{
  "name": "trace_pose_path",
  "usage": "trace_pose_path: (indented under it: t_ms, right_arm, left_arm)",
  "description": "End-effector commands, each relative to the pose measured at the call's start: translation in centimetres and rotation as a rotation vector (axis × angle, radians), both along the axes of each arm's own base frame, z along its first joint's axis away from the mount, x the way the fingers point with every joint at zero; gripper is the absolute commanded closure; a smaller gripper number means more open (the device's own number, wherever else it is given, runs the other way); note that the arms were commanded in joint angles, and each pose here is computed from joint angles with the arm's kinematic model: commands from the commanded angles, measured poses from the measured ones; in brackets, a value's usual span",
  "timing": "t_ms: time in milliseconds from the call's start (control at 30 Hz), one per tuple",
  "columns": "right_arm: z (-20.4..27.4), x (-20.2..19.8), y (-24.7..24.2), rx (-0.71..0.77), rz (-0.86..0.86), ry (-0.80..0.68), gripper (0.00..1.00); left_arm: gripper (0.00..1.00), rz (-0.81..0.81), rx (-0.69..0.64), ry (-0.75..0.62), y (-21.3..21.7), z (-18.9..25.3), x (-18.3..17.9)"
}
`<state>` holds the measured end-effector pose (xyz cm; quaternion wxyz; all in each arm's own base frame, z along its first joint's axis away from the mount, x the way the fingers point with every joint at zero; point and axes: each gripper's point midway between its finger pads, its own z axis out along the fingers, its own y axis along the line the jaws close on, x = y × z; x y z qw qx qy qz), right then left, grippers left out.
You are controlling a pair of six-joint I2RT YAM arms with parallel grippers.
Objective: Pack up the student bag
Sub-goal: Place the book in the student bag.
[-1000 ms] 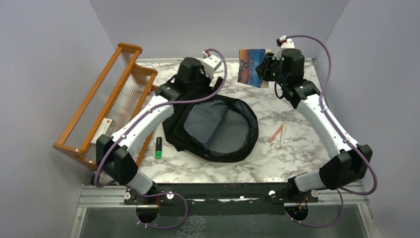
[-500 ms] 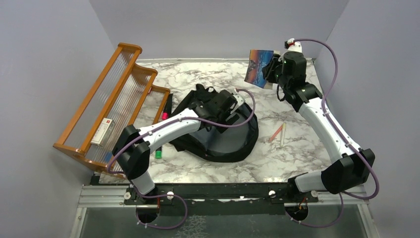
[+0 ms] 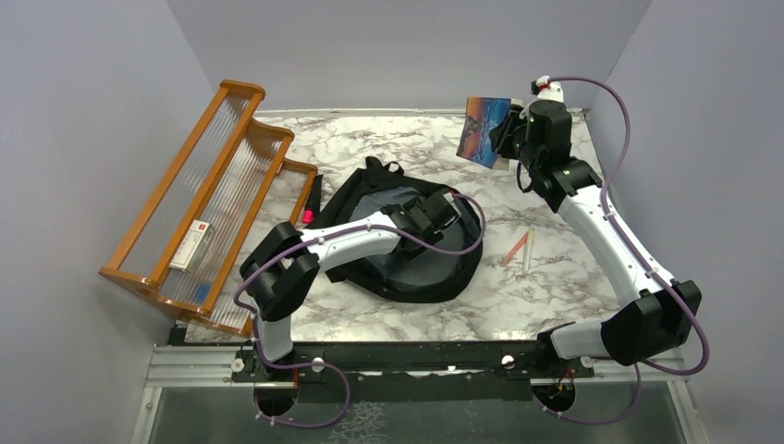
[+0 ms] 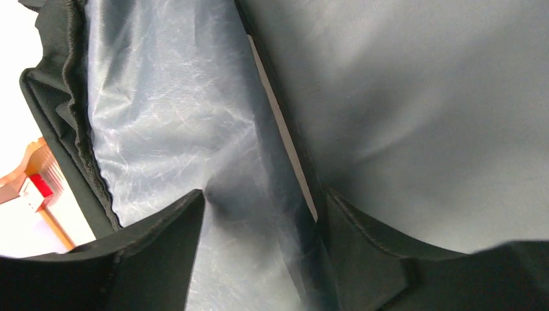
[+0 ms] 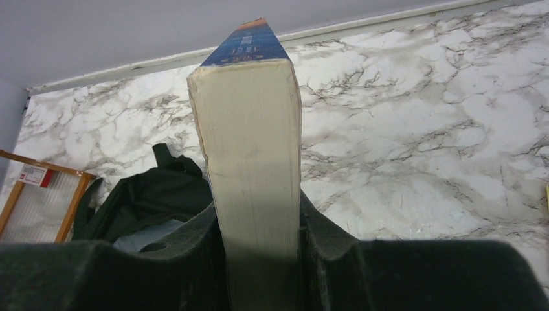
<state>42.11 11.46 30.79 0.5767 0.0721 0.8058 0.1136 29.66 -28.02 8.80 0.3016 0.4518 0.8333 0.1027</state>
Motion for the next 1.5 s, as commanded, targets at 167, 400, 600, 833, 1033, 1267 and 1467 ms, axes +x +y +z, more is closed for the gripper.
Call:
trace_pose_path:
  t_ms: [167,400,600,833,1033,1267,1467]
  right_arm:
    - [8.5,-0.4,-1.7,0.136,-0.105,-0.248,1.00]
    - [8.3,-1.3,-2.6,0.197,-0.171,-0.214,1.00]
    - [8.5,-3.4,-3.4,0.275,-0.209,-0.217,1.00]
    - [8.2,-5.2,-3.7,0.337,-0.221,-0.218,1.00]
    - [7.4,-5.0,-3.6,0.326,-0.218,-0.198,0.99]
    - [7.1,-4.7,-3.2,0.332,-0.205,-0.187,1.00]
    - [6.9,-4.5,-2.7,0.334,-0.185,-0.180,0.99]
  left_arm:
    - [0.61,0.008,0.043,-0.082,-0.7,1.7,1.5]
    - [0.79,0.012,-0.014,-0.116,-2.1,4.3,2.5]
    - [0.99,0.053,-0.112,-0.117,-2.6,6.3,4.1]
    - [0.84,0.079,-0.170,-0.089,-2.1,7.4,5.8]
    - [0.46,0.052,-0.190,0.011,-2.5,5.5,3.7]
    - [0.33,0.071,-0.111,0.061,-1.2,2.3,1.2]
    - [0.35,0.091,0.027,0.034,0.8,-0.1,1.1]
